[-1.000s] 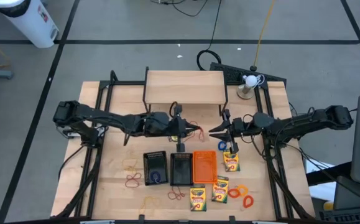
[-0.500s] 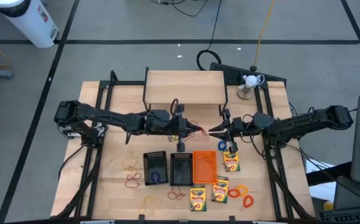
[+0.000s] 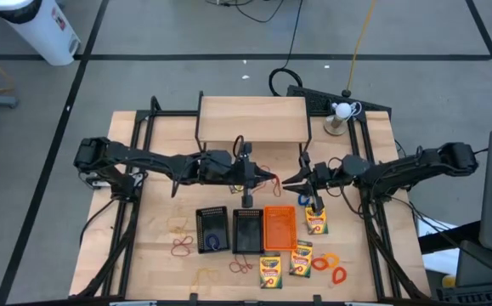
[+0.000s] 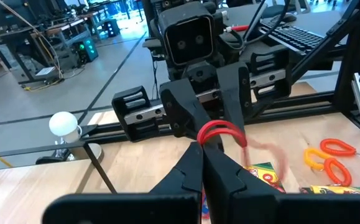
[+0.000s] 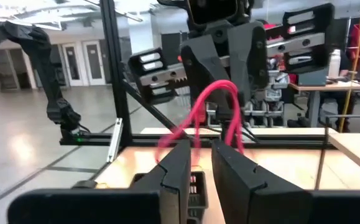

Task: Pick & Place Office Desk Supplies
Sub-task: Put the red rubber band into the orange bin

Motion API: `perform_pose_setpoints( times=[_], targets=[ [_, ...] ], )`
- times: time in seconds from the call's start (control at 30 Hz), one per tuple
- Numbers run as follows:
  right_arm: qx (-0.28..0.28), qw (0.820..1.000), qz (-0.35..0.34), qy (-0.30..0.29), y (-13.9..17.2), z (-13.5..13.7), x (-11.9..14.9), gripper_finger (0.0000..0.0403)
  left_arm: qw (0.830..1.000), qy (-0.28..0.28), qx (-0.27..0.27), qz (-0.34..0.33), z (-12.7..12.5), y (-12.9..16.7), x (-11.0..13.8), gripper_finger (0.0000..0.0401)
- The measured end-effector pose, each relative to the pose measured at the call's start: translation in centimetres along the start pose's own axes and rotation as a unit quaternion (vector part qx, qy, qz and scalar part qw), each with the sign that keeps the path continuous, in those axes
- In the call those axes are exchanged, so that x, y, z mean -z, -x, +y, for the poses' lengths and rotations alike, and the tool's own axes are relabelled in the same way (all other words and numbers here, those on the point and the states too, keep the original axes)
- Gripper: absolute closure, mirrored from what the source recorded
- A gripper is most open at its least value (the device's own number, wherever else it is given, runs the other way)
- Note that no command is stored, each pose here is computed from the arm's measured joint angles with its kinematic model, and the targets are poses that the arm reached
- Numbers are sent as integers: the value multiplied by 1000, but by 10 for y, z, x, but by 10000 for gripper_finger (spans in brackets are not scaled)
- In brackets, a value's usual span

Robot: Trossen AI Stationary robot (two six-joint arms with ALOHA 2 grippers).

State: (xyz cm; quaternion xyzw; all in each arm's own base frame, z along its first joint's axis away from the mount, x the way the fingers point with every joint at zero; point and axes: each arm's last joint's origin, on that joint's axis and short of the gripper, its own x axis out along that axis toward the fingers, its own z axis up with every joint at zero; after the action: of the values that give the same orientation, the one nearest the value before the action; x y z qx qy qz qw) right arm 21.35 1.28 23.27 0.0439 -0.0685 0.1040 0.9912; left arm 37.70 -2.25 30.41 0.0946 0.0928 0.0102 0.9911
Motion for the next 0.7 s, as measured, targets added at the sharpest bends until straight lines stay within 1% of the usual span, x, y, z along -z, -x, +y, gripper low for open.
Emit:
perform_pose_setpoints(
  times=[0.7],
  targets=[
    [-1, 1000, 3, -12, -1, 0, 2, 343, 1000, 0, 0, 0, 0, 0, 0, 401]
  ],
)
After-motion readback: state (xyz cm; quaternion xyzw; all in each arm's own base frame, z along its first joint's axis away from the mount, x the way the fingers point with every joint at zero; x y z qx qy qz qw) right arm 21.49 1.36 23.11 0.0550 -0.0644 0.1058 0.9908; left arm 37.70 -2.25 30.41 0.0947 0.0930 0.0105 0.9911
